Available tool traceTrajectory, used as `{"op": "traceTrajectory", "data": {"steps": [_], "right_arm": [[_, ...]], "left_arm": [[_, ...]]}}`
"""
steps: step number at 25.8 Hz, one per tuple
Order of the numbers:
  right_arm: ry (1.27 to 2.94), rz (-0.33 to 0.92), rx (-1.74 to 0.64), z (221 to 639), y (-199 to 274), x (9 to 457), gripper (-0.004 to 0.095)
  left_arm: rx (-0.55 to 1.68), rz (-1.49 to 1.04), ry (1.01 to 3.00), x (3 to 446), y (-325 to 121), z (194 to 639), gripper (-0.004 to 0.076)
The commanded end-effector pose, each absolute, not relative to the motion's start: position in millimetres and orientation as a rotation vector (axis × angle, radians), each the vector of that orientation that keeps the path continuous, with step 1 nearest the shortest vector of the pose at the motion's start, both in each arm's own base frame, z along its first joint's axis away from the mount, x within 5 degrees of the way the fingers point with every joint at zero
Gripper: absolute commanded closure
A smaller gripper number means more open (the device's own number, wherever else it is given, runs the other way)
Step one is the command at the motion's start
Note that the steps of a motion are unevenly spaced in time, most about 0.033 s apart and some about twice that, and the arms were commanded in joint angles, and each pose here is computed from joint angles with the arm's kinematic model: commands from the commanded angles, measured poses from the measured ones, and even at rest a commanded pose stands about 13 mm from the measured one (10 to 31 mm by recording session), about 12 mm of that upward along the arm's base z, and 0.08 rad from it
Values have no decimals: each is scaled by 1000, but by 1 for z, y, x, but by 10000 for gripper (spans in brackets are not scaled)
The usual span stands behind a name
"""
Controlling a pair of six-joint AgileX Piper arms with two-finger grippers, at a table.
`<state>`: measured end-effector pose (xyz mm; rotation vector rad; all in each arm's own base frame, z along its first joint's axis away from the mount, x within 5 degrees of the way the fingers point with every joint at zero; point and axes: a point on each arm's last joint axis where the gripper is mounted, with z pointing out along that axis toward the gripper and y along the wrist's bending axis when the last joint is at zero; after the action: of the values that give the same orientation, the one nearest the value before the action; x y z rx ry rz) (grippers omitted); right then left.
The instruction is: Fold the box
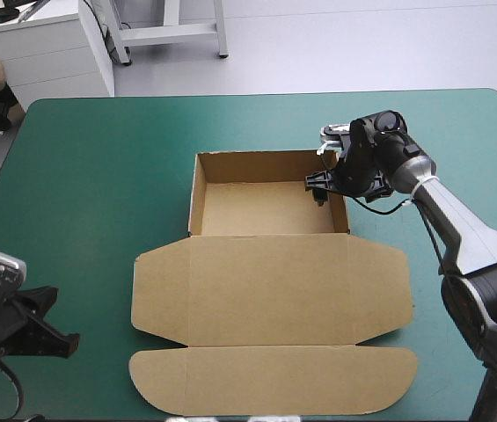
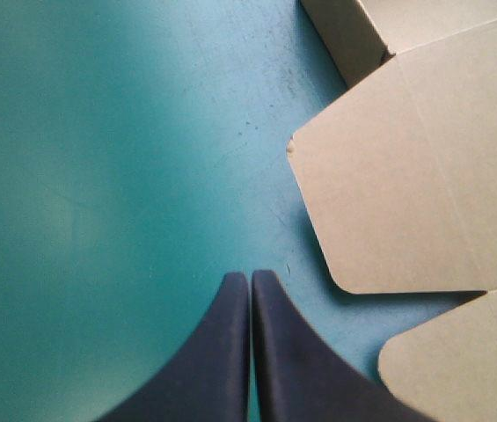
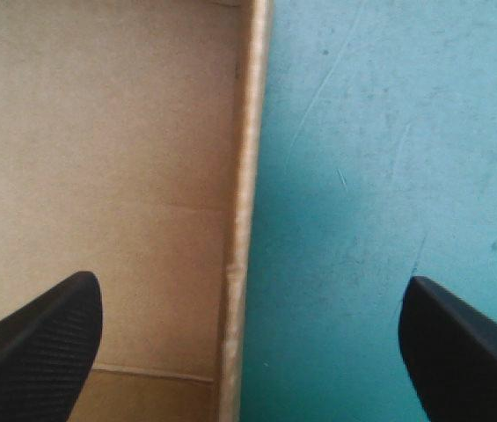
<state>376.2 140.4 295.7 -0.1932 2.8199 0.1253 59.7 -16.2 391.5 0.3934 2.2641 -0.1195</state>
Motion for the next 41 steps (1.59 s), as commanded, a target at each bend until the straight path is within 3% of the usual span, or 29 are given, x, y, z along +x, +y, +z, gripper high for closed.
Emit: {"op": "traceTrajectory", "data": {"steps": [1,13,15,17,22,28,31,35,36,41], "right_arm": [[2757,139,-185,312,138,376,76],[2806,168,-230,302,142,377,78],[2838,157,-233,298,141,376,131],[2874,145,-237,293,141,375,276],[2875,137,-226,295,141,376,931],[2815,142,-238,318,141,379,909],[2704,116,-201,351,127,384,909],[2558,5,-68,401,53,381,909],[2537,-45,31,409,13,378,909],[2528,-159,351,406,-99,368,910]], "left_arm": [[375,-126,2233,47,-9,383,734],[356,-146,2221,28,2,342,734],[356,-146,2220,26,2,339,734],[354,-149,2213,25,3,339,734],[353,-150,2209,24,4,339,734],[353,-150,2209,24,4,339,734],[353,-150,2209,24,4,339,734],[350,-166,2161,26,2,343,734],[348,-169,2157,26,2,343,734],[347,-163,2177,26,3,342,734]]}}
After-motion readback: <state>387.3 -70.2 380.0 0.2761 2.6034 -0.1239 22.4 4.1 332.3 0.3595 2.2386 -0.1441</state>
